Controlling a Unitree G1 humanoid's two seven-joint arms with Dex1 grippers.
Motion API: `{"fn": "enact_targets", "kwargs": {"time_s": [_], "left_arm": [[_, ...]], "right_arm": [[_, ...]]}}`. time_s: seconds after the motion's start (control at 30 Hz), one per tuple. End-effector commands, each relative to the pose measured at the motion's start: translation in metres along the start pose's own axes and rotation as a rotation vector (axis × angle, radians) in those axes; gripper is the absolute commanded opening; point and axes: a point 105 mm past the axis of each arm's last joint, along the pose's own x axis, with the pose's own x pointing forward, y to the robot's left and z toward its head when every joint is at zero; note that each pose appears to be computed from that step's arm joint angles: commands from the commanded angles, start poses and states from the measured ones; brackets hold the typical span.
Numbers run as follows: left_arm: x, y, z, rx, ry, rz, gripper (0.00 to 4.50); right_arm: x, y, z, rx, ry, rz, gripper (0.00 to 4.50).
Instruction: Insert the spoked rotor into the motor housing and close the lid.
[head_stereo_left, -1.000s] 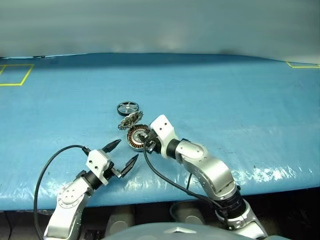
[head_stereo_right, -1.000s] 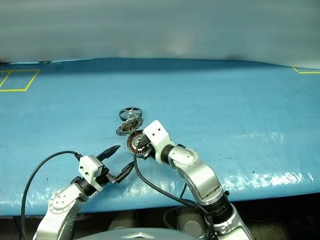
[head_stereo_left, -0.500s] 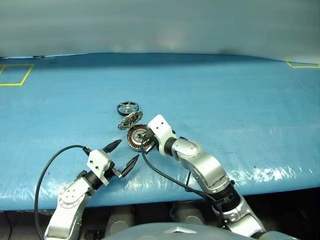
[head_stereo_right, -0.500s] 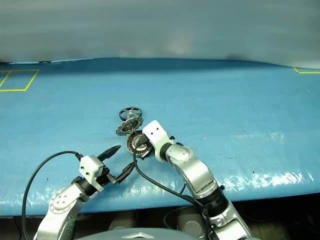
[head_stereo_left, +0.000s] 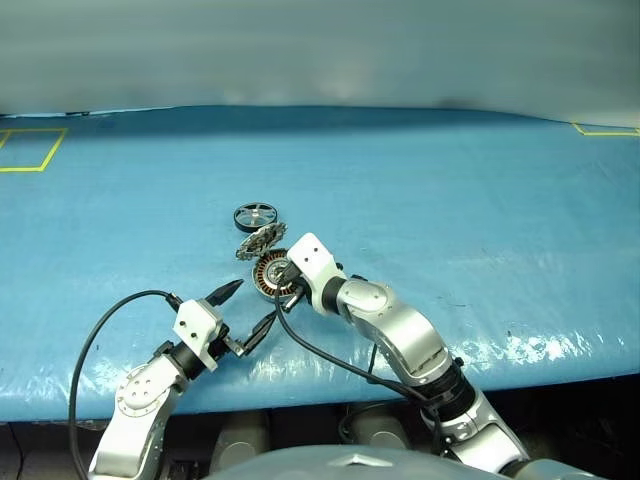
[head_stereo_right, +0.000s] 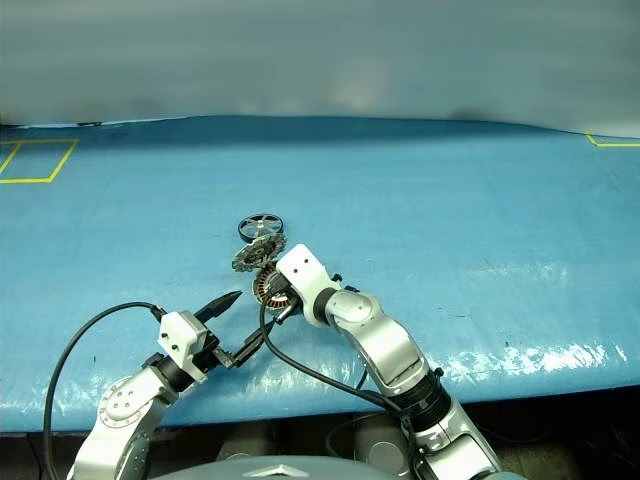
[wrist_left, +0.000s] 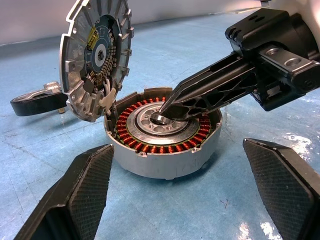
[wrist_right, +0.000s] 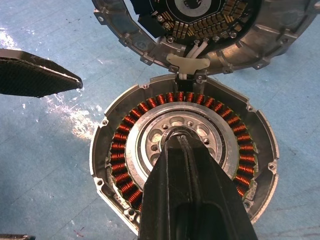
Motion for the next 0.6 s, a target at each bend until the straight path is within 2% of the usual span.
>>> {"fn": "enact_targets", "kwargs": {"time_s": [0.03, 0.4, 0.6], "left_arm": [[0.0, 0.0, 0.003, 0.009, -0.006, -0.001, 4.5], [0.001, -0.001, 0.002, 0.008, -0.002, -0.01, 4.5], [0.001, -0.001, 0.002, 0.01, 0.0, -0.01, 4.5]], "right_arm": [[0.001, 0.007, 0.01, 0.014, -0.063, 0.032, 0.02], [0.005, -0.007, 0.013, 0.016, -0.11, -0.049, 0.02], [0.004, -0.004, 0.007, -0.009, -0.061, -0.026, 0.02]]}}
